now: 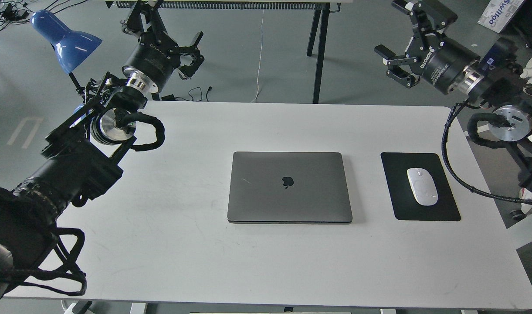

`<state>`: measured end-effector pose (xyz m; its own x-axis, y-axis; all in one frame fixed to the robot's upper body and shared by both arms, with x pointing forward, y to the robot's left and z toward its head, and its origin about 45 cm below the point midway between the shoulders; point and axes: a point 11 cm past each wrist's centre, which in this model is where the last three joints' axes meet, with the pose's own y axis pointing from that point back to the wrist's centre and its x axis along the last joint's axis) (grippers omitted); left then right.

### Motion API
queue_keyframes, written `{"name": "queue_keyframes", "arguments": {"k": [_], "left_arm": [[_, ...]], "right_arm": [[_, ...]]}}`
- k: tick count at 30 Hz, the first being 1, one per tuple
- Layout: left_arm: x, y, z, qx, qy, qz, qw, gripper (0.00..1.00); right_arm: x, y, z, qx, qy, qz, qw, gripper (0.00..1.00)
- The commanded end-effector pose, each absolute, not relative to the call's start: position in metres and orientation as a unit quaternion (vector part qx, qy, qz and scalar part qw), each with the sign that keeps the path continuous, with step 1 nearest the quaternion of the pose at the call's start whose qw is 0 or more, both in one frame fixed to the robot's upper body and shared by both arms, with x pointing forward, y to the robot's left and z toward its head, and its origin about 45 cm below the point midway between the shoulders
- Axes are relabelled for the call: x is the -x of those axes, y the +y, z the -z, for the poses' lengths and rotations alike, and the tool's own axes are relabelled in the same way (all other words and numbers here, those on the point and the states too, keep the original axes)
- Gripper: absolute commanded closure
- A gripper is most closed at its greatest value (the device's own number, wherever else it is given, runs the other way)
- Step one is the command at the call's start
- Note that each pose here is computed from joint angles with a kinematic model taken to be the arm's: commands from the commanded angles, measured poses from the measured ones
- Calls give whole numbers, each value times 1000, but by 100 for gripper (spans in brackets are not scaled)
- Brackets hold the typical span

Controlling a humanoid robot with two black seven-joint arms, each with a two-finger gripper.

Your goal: Close notebook with right arm

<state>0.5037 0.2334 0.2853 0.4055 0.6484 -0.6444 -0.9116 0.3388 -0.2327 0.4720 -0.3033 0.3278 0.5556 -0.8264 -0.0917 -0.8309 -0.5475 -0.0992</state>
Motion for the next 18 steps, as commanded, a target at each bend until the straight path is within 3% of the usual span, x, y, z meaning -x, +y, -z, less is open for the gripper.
{"name": "queue_keyframes", "arguments": {"k": [1,10,18], "left_arm": [[-504,234,-285,291,226,-497,786,0],[-504,234,-286,292,227,-497,786,0],[-504,234,-286,294,227,-497,784,0]], "right_arm": [[-479,-316,-333,860,497,-31,112,0],[-490,-370,-305,758,580,-156,256,0],[-491,-367,-303,756,579,-161,260,0]]}}
